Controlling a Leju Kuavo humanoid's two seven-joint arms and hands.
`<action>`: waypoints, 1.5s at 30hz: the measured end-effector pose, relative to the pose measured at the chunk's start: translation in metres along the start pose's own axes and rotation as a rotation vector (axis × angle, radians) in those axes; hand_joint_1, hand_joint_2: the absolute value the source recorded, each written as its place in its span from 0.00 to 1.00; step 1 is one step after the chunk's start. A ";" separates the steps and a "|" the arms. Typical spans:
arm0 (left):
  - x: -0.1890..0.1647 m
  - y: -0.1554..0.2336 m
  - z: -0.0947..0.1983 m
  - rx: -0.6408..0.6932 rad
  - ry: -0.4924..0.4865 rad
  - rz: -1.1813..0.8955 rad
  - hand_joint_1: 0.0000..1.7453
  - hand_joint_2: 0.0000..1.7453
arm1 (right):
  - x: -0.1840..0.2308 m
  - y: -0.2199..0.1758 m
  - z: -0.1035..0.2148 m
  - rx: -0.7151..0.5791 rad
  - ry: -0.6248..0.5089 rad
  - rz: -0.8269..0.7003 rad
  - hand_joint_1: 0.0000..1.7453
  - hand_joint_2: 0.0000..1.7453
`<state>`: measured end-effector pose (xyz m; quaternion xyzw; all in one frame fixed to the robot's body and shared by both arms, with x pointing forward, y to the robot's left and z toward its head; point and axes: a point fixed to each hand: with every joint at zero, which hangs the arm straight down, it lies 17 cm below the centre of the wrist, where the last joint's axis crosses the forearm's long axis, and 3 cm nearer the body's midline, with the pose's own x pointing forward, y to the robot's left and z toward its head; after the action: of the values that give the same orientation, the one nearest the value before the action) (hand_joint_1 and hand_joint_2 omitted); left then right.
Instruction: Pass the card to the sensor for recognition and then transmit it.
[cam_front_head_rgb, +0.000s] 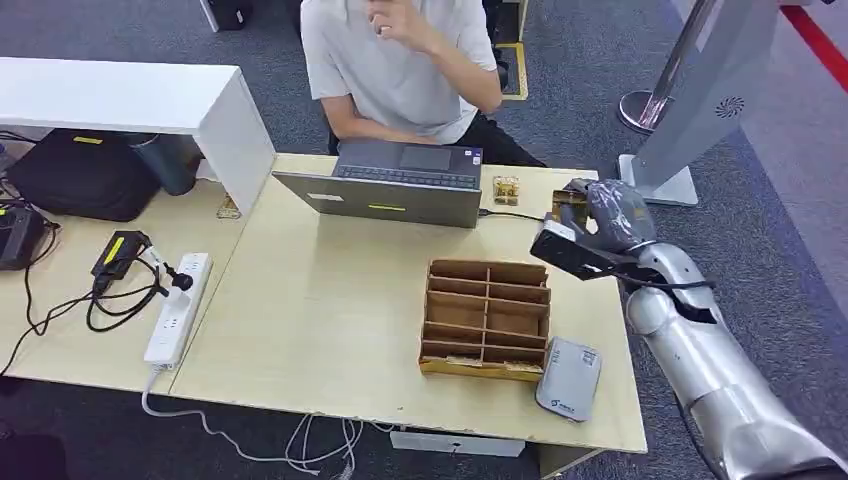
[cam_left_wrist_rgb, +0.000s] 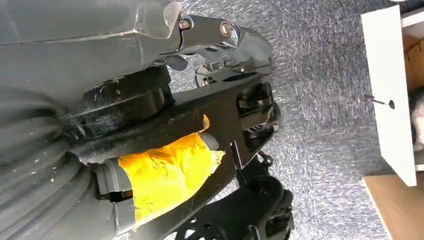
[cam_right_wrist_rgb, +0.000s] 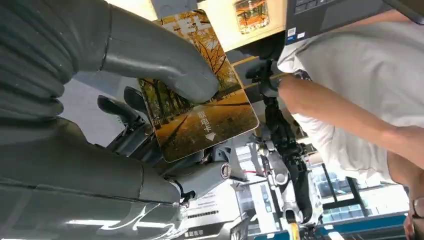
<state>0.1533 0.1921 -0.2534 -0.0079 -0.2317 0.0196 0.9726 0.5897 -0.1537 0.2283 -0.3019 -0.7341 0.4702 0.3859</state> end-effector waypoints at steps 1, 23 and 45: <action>0.000 0.001 0.000 0.004 0.001 0.004 0.00 1.00 | -0.005 -0.001 0.005 -0.007 0.004 -0.004 1.00 1.00; -0.002 0.007 0.000 0.040 0.008 0.047 0.00 1.00 | -0.068 -0.005 0.116 -0.071 0.061 -0.024 1.00 1.00; -0.006 0.008 -0.001 0.056 0.032 0.031 0.00 1.00 | -0.048 0.118 0.184 0.126 0.100 -0.064 1.00 1.00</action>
<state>0.1481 0.1993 -0.2567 0.0156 -0.2154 0.0409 0.9756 0.4681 -0.2325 0.0583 -0.2766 -0.6922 0.4873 0.4549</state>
